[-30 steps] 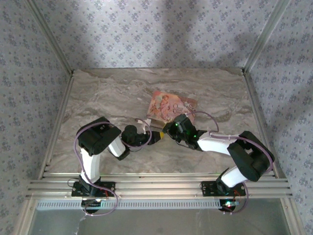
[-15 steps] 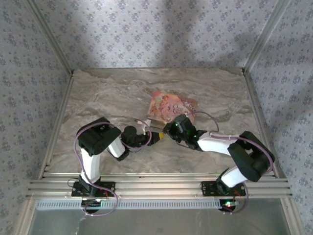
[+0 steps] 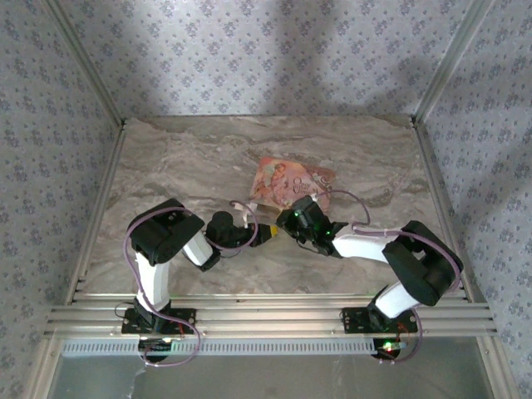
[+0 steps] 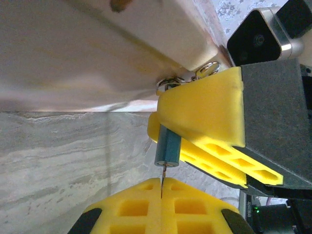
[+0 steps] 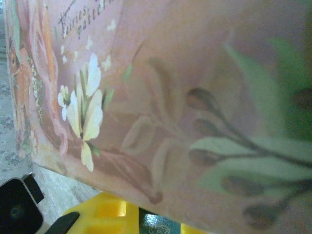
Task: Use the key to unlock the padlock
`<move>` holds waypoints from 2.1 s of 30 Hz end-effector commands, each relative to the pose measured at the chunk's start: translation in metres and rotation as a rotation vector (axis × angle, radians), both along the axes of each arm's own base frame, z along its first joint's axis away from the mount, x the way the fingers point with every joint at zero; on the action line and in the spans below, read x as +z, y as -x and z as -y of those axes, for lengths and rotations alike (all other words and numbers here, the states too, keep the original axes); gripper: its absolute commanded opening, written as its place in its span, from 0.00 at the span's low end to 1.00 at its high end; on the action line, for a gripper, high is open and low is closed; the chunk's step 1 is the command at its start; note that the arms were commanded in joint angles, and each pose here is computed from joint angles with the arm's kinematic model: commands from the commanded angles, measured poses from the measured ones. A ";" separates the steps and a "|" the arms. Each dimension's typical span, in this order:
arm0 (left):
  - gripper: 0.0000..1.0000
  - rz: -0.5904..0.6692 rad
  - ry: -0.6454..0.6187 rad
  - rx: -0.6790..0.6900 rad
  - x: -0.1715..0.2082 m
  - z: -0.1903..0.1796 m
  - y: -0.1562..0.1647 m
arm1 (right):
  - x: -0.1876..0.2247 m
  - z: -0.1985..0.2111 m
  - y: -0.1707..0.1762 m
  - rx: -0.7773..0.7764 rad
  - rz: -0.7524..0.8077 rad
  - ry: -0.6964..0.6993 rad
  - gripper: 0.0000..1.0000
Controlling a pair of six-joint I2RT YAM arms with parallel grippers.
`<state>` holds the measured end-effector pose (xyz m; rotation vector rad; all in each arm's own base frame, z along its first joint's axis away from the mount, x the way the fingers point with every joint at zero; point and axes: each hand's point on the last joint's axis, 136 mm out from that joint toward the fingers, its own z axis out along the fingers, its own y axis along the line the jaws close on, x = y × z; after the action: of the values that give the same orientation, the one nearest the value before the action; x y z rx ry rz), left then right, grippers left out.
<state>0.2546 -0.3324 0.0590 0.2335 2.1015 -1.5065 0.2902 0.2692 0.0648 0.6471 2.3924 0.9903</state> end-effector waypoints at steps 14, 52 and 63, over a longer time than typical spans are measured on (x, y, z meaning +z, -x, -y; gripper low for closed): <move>0.00 0.350 -0.209 0.085 -0.015 -0.017 -0.011 | -0.001 -0.016 0.028 0.081 -0.126 0.012 0.50; 0.00 0.288 -0.036 0.025 0.031 0.002 -0.008 | -0.027 0.005 0.007 0.024 -0.123 0.092 0.11; 0.00 0.301 0.030 -0.014 0.055 0.006 -0.010 | -0.034 -0.005 0.017 0.116 -0.181 0.113 0.00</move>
<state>0.2622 -0.3239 0.0562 0.3694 2.0421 -1.3012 0.2980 0.2755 0.0615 0.6014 2.4785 0.9303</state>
